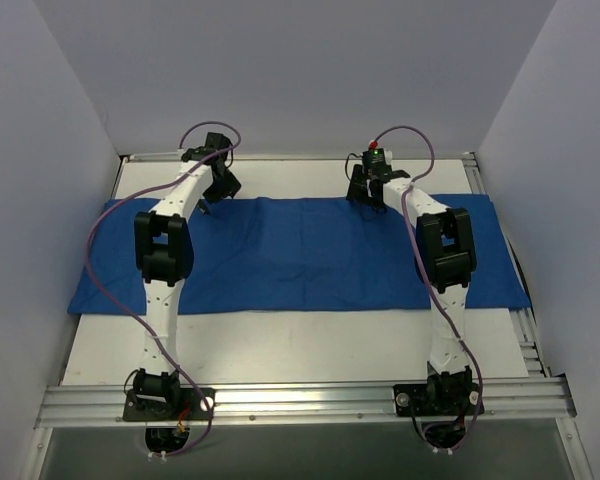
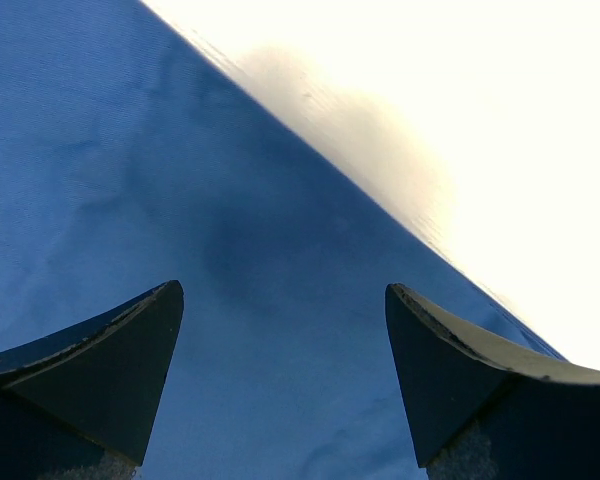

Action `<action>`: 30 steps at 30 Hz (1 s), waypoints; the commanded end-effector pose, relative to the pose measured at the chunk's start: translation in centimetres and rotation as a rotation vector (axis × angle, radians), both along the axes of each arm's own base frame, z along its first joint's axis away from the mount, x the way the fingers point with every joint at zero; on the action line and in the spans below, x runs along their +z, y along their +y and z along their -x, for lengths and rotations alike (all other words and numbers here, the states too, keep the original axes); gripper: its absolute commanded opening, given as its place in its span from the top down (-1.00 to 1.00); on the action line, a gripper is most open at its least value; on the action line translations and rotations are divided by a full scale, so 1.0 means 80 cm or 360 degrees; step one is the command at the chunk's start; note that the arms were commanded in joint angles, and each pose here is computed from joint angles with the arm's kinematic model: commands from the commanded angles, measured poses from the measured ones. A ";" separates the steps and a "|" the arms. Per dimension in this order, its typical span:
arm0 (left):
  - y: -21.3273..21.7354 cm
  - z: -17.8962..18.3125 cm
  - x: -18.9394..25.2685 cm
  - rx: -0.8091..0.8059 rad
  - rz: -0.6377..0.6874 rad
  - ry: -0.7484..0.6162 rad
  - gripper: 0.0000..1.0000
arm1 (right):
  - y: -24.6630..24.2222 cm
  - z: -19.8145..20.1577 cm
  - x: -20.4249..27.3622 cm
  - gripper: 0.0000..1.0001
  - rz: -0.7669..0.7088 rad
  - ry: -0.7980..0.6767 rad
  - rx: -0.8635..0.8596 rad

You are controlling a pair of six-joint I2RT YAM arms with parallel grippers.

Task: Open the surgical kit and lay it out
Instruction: Open the surgical kit at the center of the board.

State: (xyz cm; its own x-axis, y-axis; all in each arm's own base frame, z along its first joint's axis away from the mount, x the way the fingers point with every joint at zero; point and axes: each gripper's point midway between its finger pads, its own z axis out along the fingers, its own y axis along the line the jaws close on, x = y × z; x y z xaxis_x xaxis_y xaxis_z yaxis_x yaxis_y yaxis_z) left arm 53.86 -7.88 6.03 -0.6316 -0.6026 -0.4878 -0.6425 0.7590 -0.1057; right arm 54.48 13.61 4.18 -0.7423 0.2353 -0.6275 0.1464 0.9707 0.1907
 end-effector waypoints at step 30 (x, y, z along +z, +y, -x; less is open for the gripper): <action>-0.002 -0.039 -0.012 0.0065 -0.0177 -0.0085 -0.84 | -0.005 0.034 0.008 0.01 0.0066 -0.0001 0.0104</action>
State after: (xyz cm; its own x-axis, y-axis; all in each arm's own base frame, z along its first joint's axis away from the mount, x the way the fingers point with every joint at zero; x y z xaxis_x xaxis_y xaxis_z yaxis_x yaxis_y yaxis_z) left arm 55.48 -9.39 3.55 -0.6425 -0.5475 -0.5361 -0.6370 0.7705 -0.0233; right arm 52.01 12.83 1.92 -0.7782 0.1744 -0.6032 0.1112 0.9837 0.1410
